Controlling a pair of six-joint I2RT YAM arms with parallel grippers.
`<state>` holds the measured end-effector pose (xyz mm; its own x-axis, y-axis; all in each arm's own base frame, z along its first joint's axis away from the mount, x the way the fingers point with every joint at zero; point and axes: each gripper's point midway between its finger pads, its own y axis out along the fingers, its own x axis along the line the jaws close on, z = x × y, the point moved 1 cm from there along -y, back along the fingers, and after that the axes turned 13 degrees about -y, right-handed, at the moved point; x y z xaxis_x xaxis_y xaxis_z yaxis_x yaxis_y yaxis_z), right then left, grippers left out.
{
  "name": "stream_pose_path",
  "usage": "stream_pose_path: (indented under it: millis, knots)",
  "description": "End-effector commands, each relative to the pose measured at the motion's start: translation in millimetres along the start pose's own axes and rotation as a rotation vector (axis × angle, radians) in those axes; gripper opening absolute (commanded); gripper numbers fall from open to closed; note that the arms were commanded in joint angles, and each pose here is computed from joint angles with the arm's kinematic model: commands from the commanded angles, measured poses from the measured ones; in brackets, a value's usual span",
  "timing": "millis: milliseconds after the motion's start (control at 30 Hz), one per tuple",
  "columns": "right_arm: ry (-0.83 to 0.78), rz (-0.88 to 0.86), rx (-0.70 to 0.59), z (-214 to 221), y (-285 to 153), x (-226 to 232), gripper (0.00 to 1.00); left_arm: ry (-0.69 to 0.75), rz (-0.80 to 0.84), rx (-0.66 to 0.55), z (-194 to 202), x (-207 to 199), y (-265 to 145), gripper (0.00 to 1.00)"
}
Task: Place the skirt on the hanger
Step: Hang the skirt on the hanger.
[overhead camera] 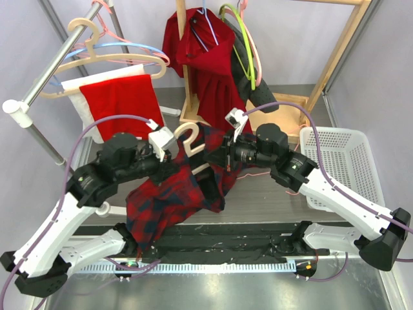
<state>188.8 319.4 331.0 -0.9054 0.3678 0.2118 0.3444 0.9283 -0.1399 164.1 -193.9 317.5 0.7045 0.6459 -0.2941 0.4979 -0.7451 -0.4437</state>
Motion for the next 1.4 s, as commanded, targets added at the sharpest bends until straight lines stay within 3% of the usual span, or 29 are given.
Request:
stream_pose_path:
  millis: [0, 67, 167, 367, 533, 667, 1100, 1200, 1233, 1267, 1367]
  knots:
    - [-0.004, -0.159, 0.097, 25, -15, 39, 0.12, 0.006, 0.138, -0.21, -57, -21, 30, 0.0]
    - [-0.025, -0.114, 0.121, 31, -27, 34, 0.28, 0.006, 0.134, -0.2, -51, -19, 31, 0.0]
    - [-0.102, -0.014, 0.086, 15, -51, 26, 0.42, 0.02, 0.148, -0.187, -43, -21, 25, 0.0]
    - [-0.271, 0.092, 0.041, -27, -92, 22, 0.61, 0.063, 0.205, -0.16, -32, -32, 8, 0.0]
    - [-0.427, -0.049, 0.03, -39, -88, 39, 0.7, 0.101, 0.287, -0.143, -31, -46, 0, 0.0]
    - [-0.502, -0.154, 0.093, -29, -63, 40, 0.7, 0.141, 0.374, -0.095, -25, -60, -5, 0.0]
    - [-0.52, -0.217, 0.25, -8, -31, 27, 0.62, 0.23, 0.518, -0.039, -14, -78, -16, 0.0]
    - [-0.506, -0.213, 0.276, 1, -30, 23, 0.32, 0.229, 0.493, -0.048, -15, -75, -16, 0.0]
    - [-0.501, -0.208, 0.282, 4, -32, 23, 0.11, 0.224, 0.471, -0.056, -18, -73, -15, 0.0]
    - [-0.496, -0.199, 0.282, 4, -33, 22, 0.03, 0.215, 0.45, -0.065, -19, -70, -16, 0.0]
    - [-0.493, -0.165, 0.266, 5, -44, 22, 0.01, 0.179, 0.316, -0.116, -30, -53, -15, 0.07]
